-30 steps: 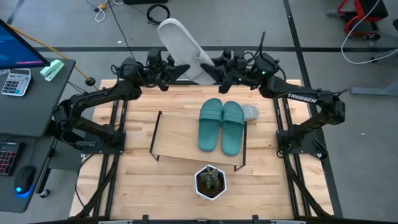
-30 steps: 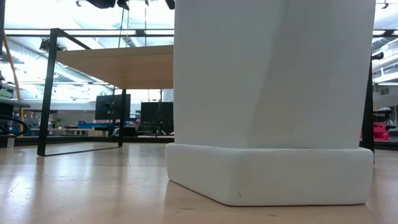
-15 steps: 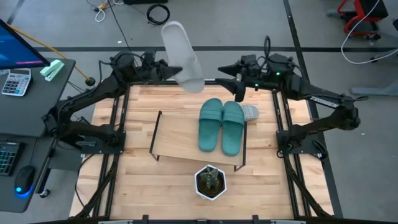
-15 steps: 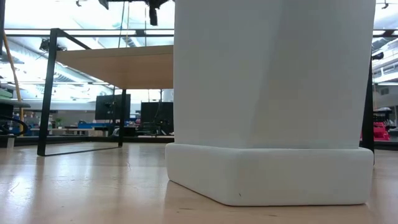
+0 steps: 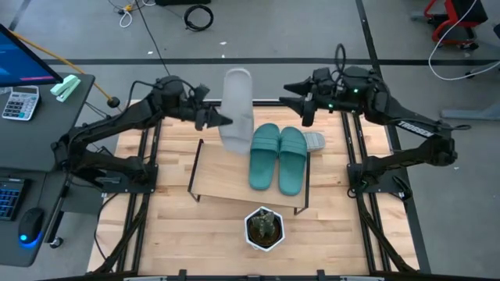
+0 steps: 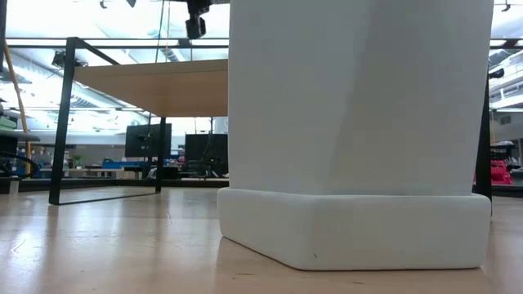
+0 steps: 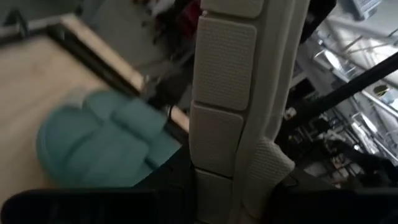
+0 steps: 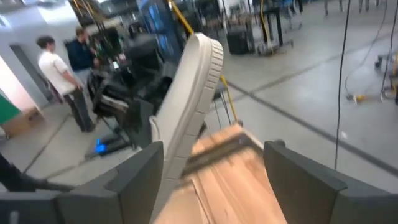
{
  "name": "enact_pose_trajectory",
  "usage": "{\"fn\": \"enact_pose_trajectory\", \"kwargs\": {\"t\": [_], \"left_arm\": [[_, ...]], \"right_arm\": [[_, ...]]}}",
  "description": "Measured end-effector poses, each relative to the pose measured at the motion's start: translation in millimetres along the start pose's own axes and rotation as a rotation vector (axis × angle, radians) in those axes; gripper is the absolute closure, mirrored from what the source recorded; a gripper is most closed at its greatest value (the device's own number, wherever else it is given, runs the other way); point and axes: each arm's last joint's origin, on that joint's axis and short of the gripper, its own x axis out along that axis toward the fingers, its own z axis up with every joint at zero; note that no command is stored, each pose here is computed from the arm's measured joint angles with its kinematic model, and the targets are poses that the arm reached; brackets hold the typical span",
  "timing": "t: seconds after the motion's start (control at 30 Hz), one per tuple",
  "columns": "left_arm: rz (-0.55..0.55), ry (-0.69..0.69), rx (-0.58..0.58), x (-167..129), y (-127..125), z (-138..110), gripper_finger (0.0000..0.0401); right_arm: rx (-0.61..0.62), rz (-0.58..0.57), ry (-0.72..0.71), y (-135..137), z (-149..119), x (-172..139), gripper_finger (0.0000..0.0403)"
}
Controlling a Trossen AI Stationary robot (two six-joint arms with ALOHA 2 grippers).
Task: Pick and place slides into the shelf
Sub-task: Put the bottom gray slide on the shelf
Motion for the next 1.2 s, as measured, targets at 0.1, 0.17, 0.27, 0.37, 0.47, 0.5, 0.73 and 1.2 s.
{"fn": "enact_pose_trajectory", "kwargs": {"t": [0.1, 0.17, 0.27, 0.37, 0.47, 0.5, 0.73, 1.2], "left_arm": [[0.016, 0.054, -0.037, 2.9, -0.6, -7.8, 0.0294], [0.029, 0.079, -0.093, 2.3, -1.2, -11.3, 0.0294], [0.082, 0.108, -0.164, -1.4, 1.0, -16.1, 0.0294], [0.167, 0.134, -0.202, -9.9, 2.2, -22.7, 0.0295], [0.221, 0.163, -0.233, -21.4, -0.5, -28.9, 0.0299], [0.233, 0.170, -0.240, -24.7, -1.6, -30.5, 0.0299], [0.295, 0.215, -0.289, -43.8, -12.8, -43.7, 0.0299], [0.300, 0.245, -0.258, -34.3, -19.0, -52.4, 0.0302]], "right_arm": [[0.003, -0.010, 0.040, -0.6, -4.3, 0.8, 0.0121], [0.004, -0.013, 0.050, -0.9, -5.1, 0.3, 0.0121], [0.004, -0.018, 0.063, -1.3, -6.4, 0.3, 0.0121], [-0.001, -0.018, 0.064, -1.4, -6.5, 0.3, 0.0121], [-0.003, -0.021, 0.069, -1.9, -6.9, 0.2, 0.0121], [-0.005, -0.022, 0.070, -2.1, -7.0, 0.2, 0.0121], [-0.021, -0.027, 0.087, -3.6, -9.9, 5.6, 0.0121], [0.007, -0.002, 0.141, -7.4, -21.4, 29.8, 0.0121]]}}
